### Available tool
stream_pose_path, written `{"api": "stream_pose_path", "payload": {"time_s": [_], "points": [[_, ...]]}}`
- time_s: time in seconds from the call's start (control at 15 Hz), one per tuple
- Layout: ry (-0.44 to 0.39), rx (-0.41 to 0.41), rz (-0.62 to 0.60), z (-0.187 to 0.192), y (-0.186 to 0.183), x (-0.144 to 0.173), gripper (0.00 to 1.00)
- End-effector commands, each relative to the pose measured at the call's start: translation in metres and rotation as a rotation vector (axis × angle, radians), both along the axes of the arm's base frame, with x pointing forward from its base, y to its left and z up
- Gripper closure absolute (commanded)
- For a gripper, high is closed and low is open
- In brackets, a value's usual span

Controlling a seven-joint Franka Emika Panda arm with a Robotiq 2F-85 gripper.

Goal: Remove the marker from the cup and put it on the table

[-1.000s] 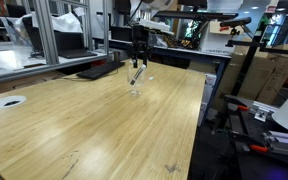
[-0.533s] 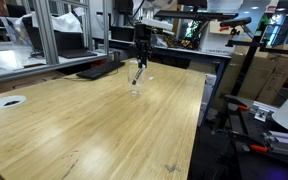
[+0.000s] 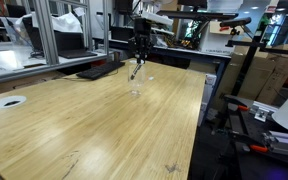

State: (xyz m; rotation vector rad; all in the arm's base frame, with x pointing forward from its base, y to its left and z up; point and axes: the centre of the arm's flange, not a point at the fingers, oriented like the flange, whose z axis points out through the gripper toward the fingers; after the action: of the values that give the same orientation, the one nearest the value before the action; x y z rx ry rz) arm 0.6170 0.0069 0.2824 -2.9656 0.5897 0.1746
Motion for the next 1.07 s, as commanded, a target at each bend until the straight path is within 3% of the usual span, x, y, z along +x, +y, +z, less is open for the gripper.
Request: {"api": "stream_pose_path", "payload": {"time_s": [0.0, 0.27, 0.47, 0.73, 1.0], "points": [[-0.050, 0.012, 0.023, 0.042, -0.006, -0.017, 0.95], [-0.065, 0.000, 0.034, 0.095, -0.030, -0.037, 0.95], [-0.067, -0.127, 0.014, 0.109, -0.060, -0.060, 0.95], [-0.123, -0.309, 0.061, 0.043, -0.082, -0.073, 0.95], [-0.270, -0.348, 0.130, -0.032, -0.069, -0.070, 0.95]]}}
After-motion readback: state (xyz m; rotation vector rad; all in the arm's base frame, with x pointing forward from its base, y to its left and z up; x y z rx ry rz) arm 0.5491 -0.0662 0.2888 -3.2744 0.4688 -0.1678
